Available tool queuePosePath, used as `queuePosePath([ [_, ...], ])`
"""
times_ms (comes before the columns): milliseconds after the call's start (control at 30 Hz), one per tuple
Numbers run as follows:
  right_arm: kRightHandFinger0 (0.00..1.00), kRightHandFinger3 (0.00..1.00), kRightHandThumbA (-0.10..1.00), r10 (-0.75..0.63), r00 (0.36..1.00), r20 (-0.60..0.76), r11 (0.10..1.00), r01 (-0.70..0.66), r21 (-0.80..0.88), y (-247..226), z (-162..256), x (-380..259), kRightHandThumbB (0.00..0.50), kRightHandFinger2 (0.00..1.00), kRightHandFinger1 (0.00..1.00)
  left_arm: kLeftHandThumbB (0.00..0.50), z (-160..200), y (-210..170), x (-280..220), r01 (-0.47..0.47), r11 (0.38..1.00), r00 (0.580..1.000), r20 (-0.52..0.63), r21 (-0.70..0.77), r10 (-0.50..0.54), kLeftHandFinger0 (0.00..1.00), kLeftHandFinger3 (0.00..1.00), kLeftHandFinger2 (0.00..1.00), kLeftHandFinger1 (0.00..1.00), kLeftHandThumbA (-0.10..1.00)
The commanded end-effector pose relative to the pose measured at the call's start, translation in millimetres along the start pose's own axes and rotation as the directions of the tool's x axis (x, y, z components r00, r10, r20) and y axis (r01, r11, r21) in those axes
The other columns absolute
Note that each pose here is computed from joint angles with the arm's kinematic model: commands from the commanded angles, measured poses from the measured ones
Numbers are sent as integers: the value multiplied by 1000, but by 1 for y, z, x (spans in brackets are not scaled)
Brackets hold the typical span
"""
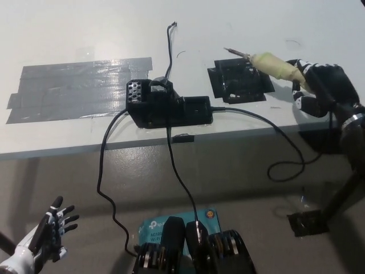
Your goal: The robot uses its right hand to grab and lift the soldering gun kept on the middle of the table and puts it in its base
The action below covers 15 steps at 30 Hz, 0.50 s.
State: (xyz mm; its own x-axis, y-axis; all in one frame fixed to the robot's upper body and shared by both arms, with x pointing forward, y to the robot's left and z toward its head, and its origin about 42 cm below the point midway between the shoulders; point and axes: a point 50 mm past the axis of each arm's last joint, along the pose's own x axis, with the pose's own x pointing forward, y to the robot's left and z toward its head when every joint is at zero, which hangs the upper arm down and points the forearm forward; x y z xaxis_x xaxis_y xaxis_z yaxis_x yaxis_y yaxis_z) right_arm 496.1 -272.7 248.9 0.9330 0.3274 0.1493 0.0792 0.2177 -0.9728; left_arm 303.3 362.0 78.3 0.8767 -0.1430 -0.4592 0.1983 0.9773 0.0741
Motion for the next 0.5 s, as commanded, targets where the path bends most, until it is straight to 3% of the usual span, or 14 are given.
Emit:
queuePosePath([
  [0,24,243,-100,-53,983,178,995,67,-73,-52,12,15,0,720,290,223,17,14,-2,-8,999,999,48,49,6,1000,1000,1000,1000,1000],
  [33,11,284,-100,-50,981,186,995,65,-77,-53,12,15,0,691,311,222,17,14,-3,-8,999,999,49,50,6,1000,1000,1000,1000,1000],
  [67,16,282,-100,-39,978,203,990,66,-127,-58,12,16,0,598,295,218,17,14,-3,-10,999,999,47,47,7,1000,1000,1000,1000,1000],
  [100,1,235,-100,-43,973,226,988,75,-133,-60,13,16,0,493,168,221,17,14,-2,-11,999,999,45,44,9,1000,1000,1000,1000,1000],
  [133,14,233,-100,-33,970,240,985,73,-159,-63,15,16,0,471,178,211,16,14,-4,-13,999,999,44,45,11,1000,1000,1000,1000,1000],
  [167,1,194,-100,-36,964,262,982,84,-172,-66,16,17,0,409,96,210,16,14,-4,-12,999,999,43,48,10,1000,1000,1000,1000,1000],
  [233,0,123,-100,-42,957,288,978,98,-182,-69,15,18,0,313,46,225,17,13,-5,-17,998,999,41,54,14,1000,1000,1000,1000,1000],
  [267,0,123,-100,-44,950,309,972,111,-205,-74,18,19,38,289,13,224,17,13,-5,-19,998,999,36,57,17,1000,1000,1000,1000,1000],
  [400,0,131,-100,-38,943,331,963,123,-239,-88,26,27,1,291,22,232,16,13,-4,-10,999,999,44,51,8,1000,1000,1000,1000,1000],
  [467,0,100,-100,-46,935,353,962,137,-235,-93,35,34,0,391,72,208,15,14,-6,-16,999,999,40,50,14,1000,1000,1000,1000,1000],
])
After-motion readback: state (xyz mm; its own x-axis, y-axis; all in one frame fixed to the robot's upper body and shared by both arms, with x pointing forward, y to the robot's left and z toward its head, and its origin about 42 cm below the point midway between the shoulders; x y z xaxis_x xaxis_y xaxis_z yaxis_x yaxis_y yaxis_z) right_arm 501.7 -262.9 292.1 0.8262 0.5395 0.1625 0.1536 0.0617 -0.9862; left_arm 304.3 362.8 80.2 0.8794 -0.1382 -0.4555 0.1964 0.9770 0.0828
